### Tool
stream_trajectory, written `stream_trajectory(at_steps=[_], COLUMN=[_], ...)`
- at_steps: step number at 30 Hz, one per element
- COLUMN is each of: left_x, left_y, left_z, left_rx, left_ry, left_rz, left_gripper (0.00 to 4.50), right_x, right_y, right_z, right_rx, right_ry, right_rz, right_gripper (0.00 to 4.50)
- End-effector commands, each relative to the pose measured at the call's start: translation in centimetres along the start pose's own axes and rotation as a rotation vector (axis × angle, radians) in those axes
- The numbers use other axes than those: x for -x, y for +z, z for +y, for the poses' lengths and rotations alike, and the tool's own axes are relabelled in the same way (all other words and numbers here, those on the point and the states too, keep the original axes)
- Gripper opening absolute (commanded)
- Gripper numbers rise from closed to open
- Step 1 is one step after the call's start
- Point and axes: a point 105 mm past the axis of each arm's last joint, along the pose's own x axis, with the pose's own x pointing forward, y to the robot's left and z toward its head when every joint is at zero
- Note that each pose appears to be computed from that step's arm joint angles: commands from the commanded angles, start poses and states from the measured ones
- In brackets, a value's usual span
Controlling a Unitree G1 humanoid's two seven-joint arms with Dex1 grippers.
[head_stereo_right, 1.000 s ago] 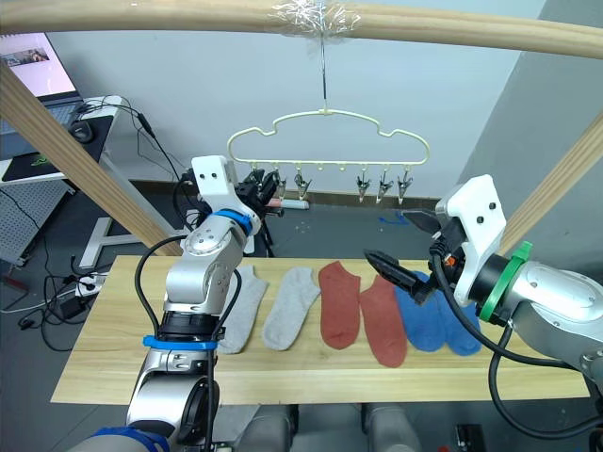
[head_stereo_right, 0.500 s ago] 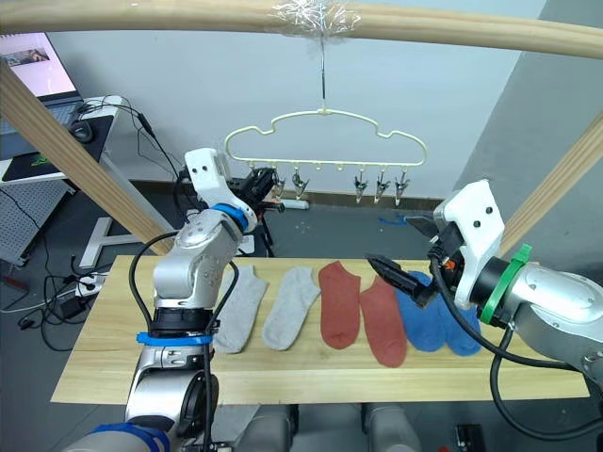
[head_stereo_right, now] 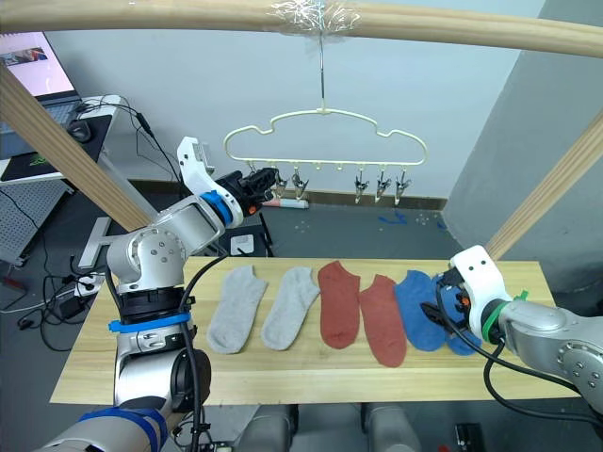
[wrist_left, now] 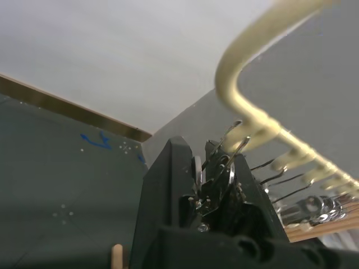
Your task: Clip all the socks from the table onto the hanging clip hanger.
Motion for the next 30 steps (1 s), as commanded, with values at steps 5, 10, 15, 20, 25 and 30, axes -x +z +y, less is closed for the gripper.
stream_trajectory(at_steps=[5, 10, 15, 20, 25, 30], left_x=[0.4, 0.5, 0.5, 0.7, 0.8, 0.8], left_y=[1.5, 1.4, 1.4, 1.5, 1.6, 1.7], left_z=[-1.3, -1.5, -1.6, -1.5, -1.4, -1.5], left_rx=[0.069, 0.071, 0.066, 0.054, 0.046, 0.044], left_ry=[-0.053, -0.053, -0.052, -0.044, -0.038, -0.039], left_rz=[0.011, 0.033, 0.036, 0.037, 0.036, 0.036], left_gripper=[0.28, 0.28, 0.28, 0.28, 0.28, 0.28], right_x=[-2.8, -5.0, -6.8, -7.9, -9.0, -9.9], right_y=[-2.4, -3.1, -2.7, -2.5, -2.5, -3.0], right_z=[-4.1, -5.8, -6.9, -7.6, -7.6, -8.1], right_rx=[-0.039, -0.083, -0.074, -0.074, -0.099, -0.114], right_ry=[-0.148, -0.186, -0.191, -0.188, -0.163, -0.164], right_rz=[0.109, 0.138, 0.129, 0.124, 0.126, 0.140], right_gripper=[4.50, 4.50, 4.50, 4.50, 4.50, 4.50])
